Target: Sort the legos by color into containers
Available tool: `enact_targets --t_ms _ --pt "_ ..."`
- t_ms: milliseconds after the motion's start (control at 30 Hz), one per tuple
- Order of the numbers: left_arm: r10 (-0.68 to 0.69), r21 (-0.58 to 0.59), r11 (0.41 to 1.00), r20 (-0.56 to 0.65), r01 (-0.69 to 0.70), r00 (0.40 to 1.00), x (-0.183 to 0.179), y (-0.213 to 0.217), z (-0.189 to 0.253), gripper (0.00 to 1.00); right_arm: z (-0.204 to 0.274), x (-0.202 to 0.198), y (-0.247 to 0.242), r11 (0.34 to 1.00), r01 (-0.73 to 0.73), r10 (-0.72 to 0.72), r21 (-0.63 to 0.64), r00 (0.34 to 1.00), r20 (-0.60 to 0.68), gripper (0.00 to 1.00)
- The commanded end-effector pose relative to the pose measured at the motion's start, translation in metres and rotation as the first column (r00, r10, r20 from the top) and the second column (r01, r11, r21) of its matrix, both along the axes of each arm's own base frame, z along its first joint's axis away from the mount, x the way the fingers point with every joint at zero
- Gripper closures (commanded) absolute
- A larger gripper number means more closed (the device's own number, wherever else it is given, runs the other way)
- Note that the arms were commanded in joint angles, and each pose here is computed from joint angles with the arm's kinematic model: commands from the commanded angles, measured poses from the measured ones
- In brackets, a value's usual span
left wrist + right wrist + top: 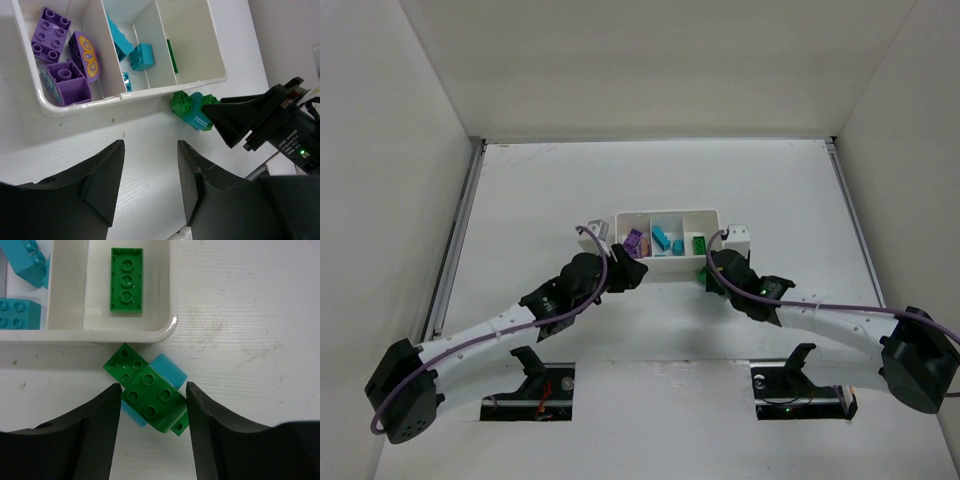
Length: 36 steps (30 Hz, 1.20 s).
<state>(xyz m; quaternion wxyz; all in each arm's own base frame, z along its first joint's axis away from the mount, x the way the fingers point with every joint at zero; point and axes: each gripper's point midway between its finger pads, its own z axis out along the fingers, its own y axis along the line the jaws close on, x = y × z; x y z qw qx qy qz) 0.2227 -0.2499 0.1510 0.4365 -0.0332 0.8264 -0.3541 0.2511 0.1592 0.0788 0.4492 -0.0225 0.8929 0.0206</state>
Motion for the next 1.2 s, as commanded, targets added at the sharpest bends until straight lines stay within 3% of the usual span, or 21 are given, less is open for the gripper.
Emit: enact_targets --t_ms 0,167,500,767,967,1167 --pt "0.016 -0.024 1.0 -0.014 -0.017 1.0 -0.005 0.007 -0.002 0.56 0.014 0.004 0.023 0.994 -0.023 0.023 0.105 1.0 0.008 0.48" --pt "0.008 -0.007 1.0 -0.022 -0.008 1.0 -0.014 0.011 -0.014 0.57 0.014 -0.009 0.043 0.984 -0.06 0.064 0.166 0.998 -0.019 0.5" --pt "0.008 0.028 1.0 -0.025 -0.007 1.0 -0.024 0.022 -0.026 0.57 0.011 -0.026 0.056 0.981 -0.107 0.115 0.163 0.993 -0.041 0.34" --pt "0.021 0.034 0.999 -0.033 -0.02 0.999 -0.02 0.024 -0.029 0.57 0.011 -0.028 0.053 0.982 -0.134 0.14 0.131 0.989 -0.04 0.37" --pt "0.025 0.034 0.999 -0.04 -0.023 0.999 -0.019 0.025 -0.031 0.57 0.003 -0.029 0.05 0.986 -0.141 0.147 0.09 0.987 -0.06 0.44" --pt "0.016 0.022 1.0 -0.042 -0.016 0.999 -0.02 0.019 -0.029 0.56 0.007 -0.025 0.051 0.988 -0.121 0.125 0.101 0.991 -0.042 0.7"
